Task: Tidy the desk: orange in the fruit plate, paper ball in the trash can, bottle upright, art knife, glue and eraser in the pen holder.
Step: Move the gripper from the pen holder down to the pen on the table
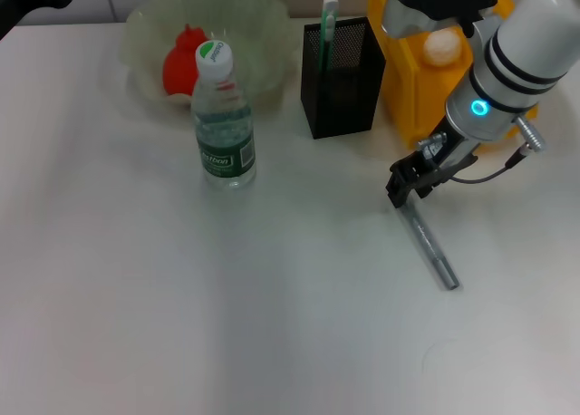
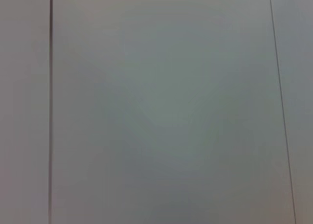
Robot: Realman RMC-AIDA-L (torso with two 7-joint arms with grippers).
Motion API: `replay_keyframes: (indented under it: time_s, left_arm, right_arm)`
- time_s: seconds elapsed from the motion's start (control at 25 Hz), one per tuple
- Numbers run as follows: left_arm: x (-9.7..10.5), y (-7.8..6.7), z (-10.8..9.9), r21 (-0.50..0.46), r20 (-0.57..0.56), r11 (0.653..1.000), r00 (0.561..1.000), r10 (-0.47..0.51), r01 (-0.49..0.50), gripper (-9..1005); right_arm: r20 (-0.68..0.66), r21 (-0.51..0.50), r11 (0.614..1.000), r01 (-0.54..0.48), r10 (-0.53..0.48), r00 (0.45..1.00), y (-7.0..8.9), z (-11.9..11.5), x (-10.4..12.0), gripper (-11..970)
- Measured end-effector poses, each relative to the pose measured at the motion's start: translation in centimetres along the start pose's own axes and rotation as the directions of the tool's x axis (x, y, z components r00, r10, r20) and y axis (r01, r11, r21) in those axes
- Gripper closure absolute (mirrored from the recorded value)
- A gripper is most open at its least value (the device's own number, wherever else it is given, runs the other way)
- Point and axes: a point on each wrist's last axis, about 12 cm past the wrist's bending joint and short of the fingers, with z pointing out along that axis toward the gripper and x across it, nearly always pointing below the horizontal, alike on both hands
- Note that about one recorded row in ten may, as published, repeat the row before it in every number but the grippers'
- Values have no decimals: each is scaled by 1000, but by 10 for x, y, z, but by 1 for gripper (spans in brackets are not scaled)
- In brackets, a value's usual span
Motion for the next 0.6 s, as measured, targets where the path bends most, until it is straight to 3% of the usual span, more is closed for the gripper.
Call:
replay_keyframes:
  time_s: [0.32, 0.6]
  left_arm:
    - [0, 0, -1, 1, 0, 1000, 1000, -1, 1, 223]
    - [1, 0, -1, 1, 0, 1000, 1000, -1, 1, 223]
  right_arm:
    - [-5, -6, 1000, -11, 11, 1000, 1, 6, 1, 654]
    - [-1, -4, 1000, -13, 13, 1000, 0, 7, 1, 674]
